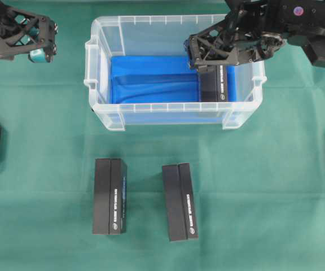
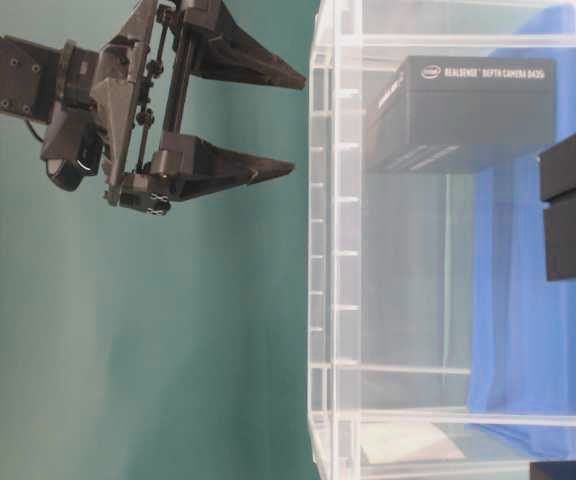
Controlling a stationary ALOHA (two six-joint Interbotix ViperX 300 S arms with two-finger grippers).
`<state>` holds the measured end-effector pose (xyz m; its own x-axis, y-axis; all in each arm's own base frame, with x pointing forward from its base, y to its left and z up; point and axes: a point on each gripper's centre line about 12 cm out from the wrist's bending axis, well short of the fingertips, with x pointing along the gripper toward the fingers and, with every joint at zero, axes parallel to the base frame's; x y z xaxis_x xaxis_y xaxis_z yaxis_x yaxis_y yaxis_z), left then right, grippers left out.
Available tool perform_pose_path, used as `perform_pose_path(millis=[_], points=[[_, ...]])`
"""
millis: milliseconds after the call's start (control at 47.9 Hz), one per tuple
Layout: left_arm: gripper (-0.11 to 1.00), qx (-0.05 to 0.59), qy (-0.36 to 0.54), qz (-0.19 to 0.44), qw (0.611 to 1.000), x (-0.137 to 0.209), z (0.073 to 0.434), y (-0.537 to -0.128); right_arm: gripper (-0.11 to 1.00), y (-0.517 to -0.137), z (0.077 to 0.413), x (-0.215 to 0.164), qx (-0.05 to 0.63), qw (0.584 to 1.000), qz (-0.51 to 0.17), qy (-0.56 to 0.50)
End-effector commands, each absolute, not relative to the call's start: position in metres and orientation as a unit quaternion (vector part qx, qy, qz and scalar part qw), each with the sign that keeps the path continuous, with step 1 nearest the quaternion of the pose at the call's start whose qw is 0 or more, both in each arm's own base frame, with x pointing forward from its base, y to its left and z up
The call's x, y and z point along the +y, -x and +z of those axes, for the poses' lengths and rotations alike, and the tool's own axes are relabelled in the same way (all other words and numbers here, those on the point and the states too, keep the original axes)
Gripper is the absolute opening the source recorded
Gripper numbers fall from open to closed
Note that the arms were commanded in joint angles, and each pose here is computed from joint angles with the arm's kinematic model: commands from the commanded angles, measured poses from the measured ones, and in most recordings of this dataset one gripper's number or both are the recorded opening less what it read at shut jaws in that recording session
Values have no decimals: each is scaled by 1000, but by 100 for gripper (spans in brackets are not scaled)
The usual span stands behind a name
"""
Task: Take out the box from the case.
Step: 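Move the open right gripper over the right black box in the bin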
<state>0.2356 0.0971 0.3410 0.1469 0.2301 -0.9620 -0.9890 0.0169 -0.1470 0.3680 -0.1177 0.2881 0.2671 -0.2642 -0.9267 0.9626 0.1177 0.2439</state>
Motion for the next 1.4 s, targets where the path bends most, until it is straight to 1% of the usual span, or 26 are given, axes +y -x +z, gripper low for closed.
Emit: perform_pose_path(millis=[0,1086,1379], points=[[94,389,478,513,598,99,347,-235,93,-369,302,-117,362,656,-468,-469],[95,386,479,512,600,99,347,-236,93,-368,298,-117,365,654,-471,-466],[94,385,479,511,601,99,347,-236,93,-368,292,-117,372,650,-474,-464]])
